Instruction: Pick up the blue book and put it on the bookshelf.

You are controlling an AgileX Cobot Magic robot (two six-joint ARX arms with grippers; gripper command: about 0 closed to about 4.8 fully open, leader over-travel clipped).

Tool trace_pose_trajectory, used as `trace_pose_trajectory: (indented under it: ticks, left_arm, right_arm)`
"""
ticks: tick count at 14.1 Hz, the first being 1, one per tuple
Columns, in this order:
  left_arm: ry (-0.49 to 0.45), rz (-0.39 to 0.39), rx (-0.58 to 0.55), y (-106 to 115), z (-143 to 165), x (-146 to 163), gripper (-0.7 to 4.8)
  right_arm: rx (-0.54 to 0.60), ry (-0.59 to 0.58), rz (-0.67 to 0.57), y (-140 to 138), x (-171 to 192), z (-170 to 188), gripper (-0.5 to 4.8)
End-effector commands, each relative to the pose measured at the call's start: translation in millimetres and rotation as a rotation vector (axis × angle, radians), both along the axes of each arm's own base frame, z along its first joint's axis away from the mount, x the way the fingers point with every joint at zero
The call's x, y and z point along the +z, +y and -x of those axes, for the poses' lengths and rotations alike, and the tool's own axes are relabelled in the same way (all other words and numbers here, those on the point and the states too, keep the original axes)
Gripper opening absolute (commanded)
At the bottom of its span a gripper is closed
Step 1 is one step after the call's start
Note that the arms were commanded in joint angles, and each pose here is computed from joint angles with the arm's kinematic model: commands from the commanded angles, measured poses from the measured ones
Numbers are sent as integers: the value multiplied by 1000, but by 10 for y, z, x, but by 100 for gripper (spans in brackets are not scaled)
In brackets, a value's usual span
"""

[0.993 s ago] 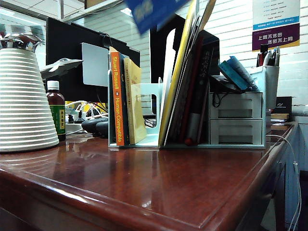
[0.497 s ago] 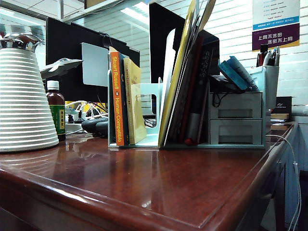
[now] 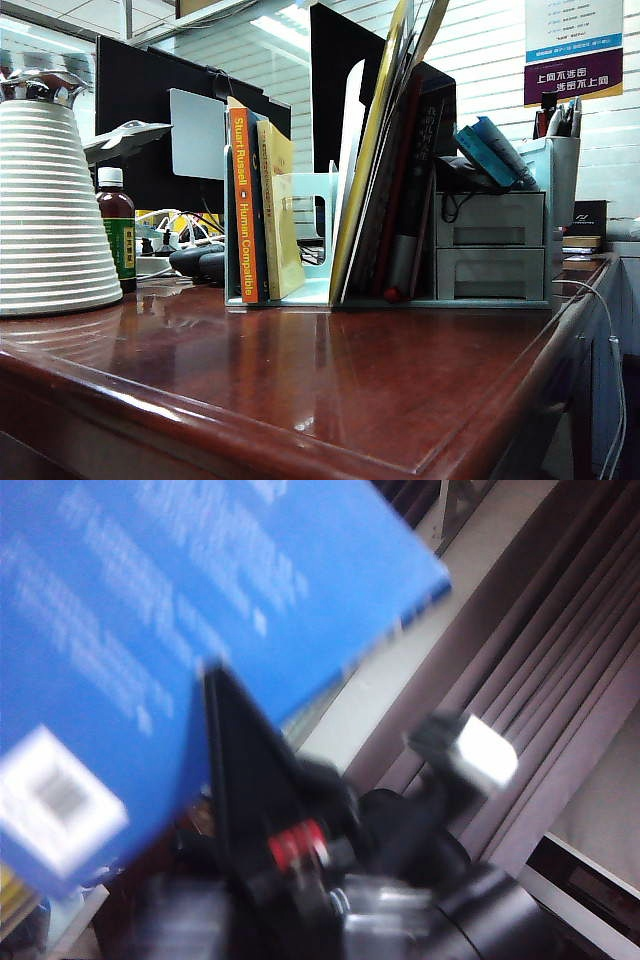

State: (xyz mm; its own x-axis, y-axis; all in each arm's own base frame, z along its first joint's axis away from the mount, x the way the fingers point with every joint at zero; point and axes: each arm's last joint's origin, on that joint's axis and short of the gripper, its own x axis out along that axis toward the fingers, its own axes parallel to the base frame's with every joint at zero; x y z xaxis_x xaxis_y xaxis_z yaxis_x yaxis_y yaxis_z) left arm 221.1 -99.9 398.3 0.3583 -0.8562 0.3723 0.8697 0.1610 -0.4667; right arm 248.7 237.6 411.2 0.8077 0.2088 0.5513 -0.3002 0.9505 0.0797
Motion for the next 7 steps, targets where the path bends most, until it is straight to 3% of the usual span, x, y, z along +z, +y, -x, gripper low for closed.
trace_pose_trajectory:
  ticks: [1, 7]
  left_arm:
    - [-31, 5, -2, 4, 23, 36, 178]
    - [-30, 5, -3, 4, 23, 36, 178]
  right_arm:
    - [6, -23, -43, 124, -6, -105, -5]
    - [-82, 67, -53, 396, -245, -406, -5]
